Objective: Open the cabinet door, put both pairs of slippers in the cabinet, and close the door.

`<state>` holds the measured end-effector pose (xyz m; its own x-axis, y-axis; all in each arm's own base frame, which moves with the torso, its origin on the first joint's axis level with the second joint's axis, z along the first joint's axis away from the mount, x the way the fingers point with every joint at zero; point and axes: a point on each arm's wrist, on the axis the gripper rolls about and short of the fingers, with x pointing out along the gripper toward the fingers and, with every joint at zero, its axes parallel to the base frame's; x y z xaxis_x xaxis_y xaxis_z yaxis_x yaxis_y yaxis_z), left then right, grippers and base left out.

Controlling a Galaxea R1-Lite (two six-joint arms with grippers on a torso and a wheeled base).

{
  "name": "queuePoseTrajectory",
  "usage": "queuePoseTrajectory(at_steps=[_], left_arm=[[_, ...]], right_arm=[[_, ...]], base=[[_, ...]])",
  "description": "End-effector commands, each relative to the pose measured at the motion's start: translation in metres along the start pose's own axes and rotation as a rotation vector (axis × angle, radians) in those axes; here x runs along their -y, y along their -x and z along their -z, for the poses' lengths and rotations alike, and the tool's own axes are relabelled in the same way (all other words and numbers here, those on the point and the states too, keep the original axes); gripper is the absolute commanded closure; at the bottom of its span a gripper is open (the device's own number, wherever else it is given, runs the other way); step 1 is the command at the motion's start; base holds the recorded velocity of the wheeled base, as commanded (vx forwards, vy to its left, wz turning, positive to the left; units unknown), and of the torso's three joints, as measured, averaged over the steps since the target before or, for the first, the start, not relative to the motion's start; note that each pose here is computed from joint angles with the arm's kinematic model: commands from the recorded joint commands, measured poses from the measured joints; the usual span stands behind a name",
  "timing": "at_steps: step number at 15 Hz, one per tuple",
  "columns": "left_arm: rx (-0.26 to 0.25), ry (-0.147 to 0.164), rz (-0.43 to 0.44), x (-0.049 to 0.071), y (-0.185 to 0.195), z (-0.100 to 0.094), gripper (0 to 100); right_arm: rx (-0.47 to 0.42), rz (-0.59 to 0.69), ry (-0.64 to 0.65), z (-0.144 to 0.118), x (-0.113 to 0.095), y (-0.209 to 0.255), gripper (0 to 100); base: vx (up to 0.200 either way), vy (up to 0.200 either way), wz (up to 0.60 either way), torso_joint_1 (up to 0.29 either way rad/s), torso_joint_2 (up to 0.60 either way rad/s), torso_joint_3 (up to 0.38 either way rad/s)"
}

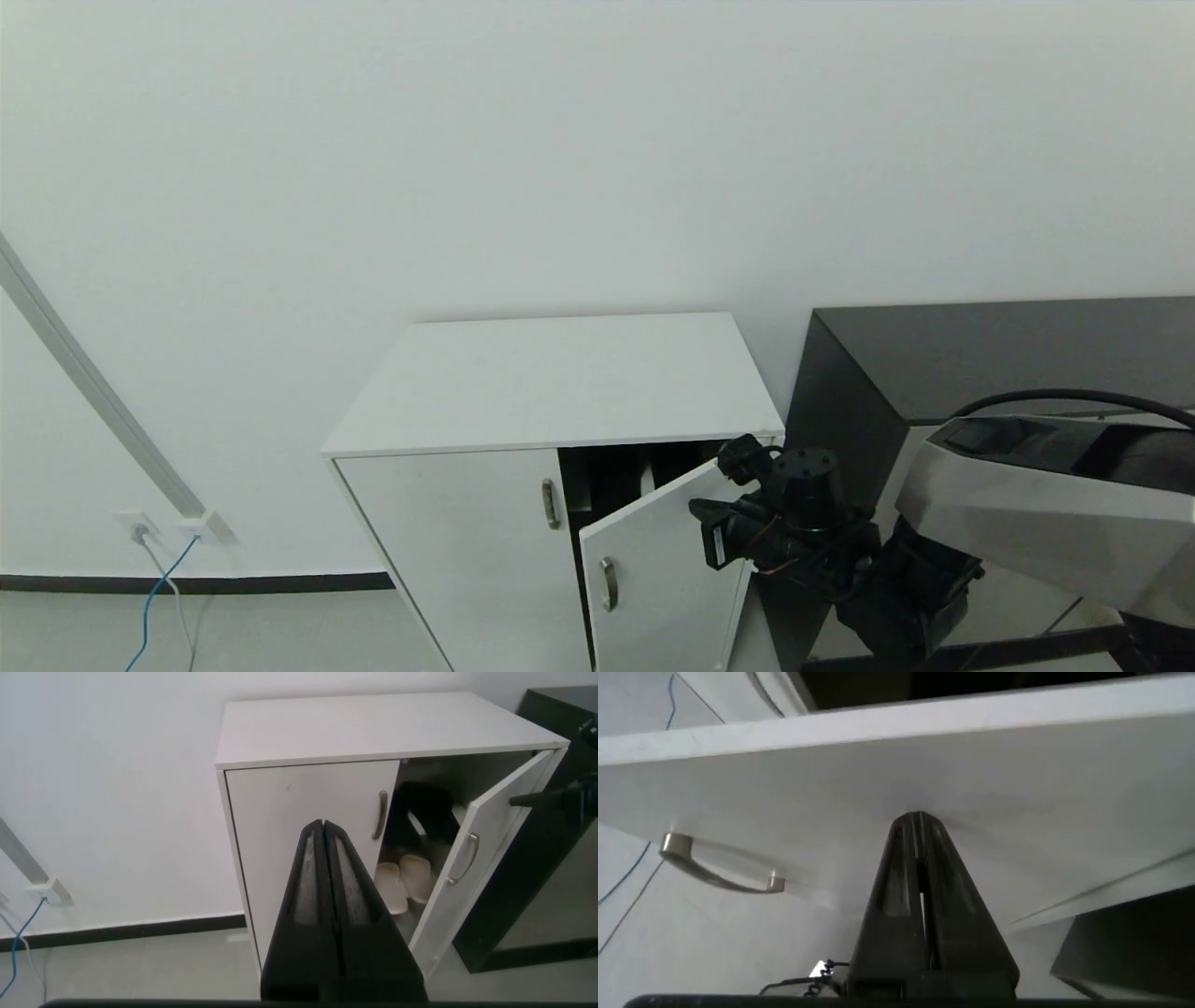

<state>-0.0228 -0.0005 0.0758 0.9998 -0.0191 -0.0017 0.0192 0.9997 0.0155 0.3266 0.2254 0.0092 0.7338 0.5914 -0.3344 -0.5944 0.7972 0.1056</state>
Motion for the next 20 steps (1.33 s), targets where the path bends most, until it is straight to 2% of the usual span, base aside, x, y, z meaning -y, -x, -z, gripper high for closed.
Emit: queuePoseTrajectory(at_steps=[1, 7, 20], left_arm=[[0.0, 0.0, -0.001, 0.0, 0.0, 0.0, 100], [0.0, 0.0, -0.001, 0.0, 0.0, 0.0, 100], [0.0, 0.0, -0.001, 0.0, 0.0, 0.0, 100]], right_arm=[[0.024, 0.012, 0.002, -0.009, -0.001, -0.007, 100], [0.037, 0.108, 0.0, -0.016, 0.003, -0.021, 100], [0.052, 0.163, 0.003, -0.025, 0.012, -0.052, 100]], base=[[0.0, 0.0, 0.0, 0.0, 0.0, 0.0], [0.0, 0.0, 0.0, 0.0, 0.0, 0.0], [0.0, 0.0, 0.0, 0.0, 0.0, 0.0]])
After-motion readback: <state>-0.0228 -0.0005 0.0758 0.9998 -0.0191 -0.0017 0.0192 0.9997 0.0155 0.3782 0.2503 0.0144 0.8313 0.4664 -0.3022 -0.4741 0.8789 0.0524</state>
